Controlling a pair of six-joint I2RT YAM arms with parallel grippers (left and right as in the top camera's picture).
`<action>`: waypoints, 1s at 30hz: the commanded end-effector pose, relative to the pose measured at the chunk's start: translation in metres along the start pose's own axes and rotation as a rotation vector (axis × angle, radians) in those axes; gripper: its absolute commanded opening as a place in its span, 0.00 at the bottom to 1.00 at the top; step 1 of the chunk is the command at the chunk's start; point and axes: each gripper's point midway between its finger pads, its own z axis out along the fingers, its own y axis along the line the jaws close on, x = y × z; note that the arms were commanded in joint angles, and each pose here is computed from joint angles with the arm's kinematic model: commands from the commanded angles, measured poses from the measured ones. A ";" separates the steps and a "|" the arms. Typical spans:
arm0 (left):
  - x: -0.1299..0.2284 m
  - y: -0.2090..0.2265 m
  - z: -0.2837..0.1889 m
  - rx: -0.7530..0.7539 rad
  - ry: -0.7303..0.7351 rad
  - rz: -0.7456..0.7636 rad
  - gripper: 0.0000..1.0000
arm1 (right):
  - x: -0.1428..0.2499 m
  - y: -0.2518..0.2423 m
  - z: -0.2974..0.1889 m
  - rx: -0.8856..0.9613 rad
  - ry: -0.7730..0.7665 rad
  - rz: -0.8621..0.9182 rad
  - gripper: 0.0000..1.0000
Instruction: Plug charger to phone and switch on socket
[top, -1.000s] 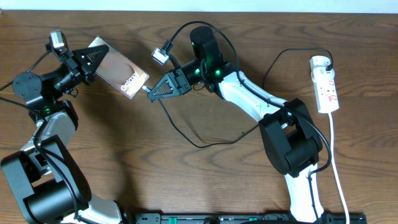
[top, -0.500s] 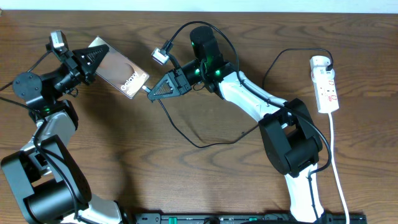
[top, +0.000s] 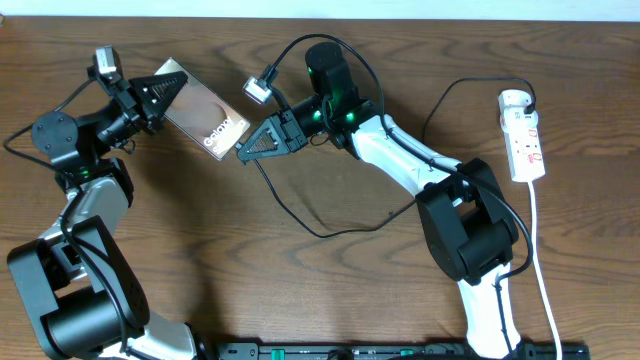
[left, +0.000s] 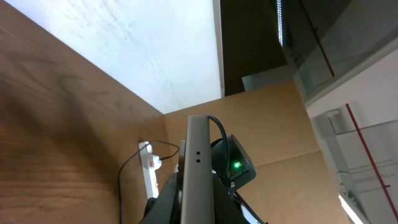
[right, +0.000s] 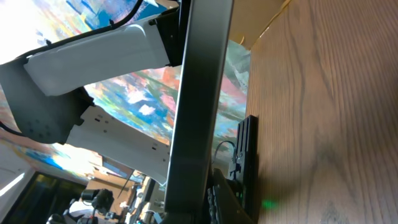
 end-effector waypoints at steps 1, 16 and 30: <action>-0.004 -0.016 0.001 0.014 0.005 0.084 0.07 | -0.007 0.023 0.002 -0.011 0.011 -0.055 0.01; -0.022 -0.014 -0.018 -0.001 -0.076 0.088 0.07 | -0.007 0.023 0.002 -0.011 0.010 -0.053 0.01; -0.014 -0.015 -0.007 0.008 -0.040 0.086 0.07 | -0.007 0.023 0.002 -0.011 0.011 -0.053 0.01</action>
